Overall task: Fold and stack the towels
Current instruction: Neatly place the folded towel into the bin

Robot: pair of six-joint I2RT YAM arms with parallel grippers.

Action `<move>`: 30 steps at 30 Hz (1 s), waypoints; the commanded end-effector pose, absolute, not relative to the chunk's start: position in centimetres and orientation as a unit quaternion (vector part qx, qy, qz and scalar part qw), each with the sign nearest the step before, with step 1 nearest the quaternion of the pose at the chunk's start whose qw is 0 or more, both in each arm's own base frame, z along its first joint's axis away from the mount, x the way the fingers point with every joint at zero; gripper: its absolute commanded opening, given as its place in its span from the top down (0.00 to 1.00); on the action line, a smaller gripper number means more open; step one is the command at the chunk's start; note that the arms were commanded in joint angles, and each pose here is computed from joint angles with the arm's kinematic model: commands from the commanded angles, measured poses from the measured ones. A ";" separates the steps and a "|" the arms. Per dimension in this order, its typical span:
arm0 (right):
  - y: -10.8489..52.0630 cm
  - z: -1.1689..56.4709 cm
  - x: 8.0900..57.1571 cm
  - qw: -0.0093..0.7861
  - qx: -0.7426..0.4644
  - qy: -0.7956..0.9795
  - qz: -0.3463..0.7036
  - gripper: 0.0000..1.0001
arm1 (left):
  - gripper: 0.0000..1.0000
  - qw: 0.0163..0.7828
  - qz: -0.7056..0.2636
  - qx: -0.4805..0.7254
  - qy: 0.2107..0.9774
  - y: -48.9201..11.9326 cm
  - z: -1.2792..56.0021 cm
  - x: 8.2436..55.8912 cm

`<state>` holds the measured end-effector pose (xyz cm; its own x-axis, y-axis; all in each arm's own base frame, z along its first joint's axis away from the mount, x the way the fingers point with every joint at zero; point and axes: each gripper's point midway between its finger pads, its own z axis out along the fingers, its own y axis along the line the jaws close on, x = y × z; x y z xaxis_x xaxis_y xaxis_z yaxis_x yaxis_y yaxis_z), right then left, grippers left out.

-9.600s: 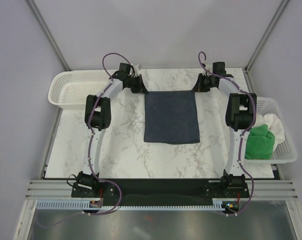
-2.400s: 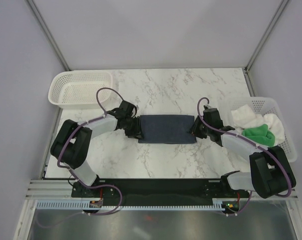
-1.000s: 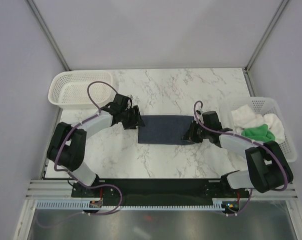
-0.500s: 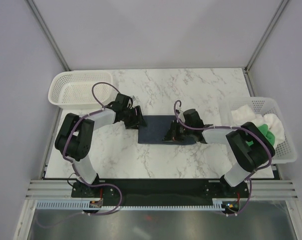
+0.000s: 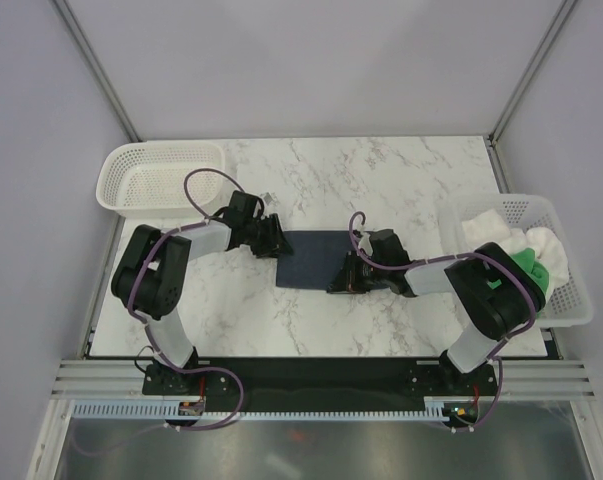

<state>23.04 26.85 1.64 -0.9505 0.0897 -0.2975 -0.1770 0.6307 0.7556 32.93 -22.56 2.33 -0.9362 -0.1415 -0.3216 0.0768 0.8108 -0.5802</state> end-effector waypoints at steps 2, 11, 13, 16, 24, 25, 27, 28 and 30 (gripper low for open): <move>26.9 2.3 23.5 0.174 -0.027 0.885 0.431 0.77 | 0.56 0.122 -0.269 -0.044 0.954 -21.1 -1.4 30.1; 27.1 5.8 24.6 0.208 -0.041 0.877 0.432 0.76 | 0.39 0.152 -0.212 -0.090 0.961 -18.6 -0.4 29.3; 27.0 6.6 24.6 0.215 -0.044 0.874 0.432 0.76 | 0.39 0.162 -0.190 -0.100 0.963 -17.9 -0.3 29.4; 26.9 7.6 24.5 0.222 -0.047 0.871 0.436 0.76 | 0.39 0.166 -0.189 -0.095 0.963 -18.3 0.1 29.2; 26.1 11.4 25.0 0.271 -0.043 0.862 0.427 0.68 | 0.52 0.118 -0.229 -0.080 0.963 -21.5 -1.9 28.5; 26.1 12.3 25.2 0.280 -0.046 0.858 0.428 0.64 | 0.56 0.113 -0.233 -0.078 0.963 -21.7 -2.0 28.3; 25.8 13.5 25.1 0.290 -0.047 0.856 0.424 0.52 | 0.67 0.112 -0.241 -0.075 0.961 -22.3 -1.7 28.5; 25.6 14.4 25.6 0.304 -0.043 0.854 0.420 0.44 | 0.74 0.109 -0.250 -0.073 0.959 -22.7 -1.4 28.5; 25.1 15.5 25.6 0.319 -0.038 0.852 0.412 0.27 | 0.93 0.108 -0.257 -0.072 0.958 -23.2 -0.7 28.9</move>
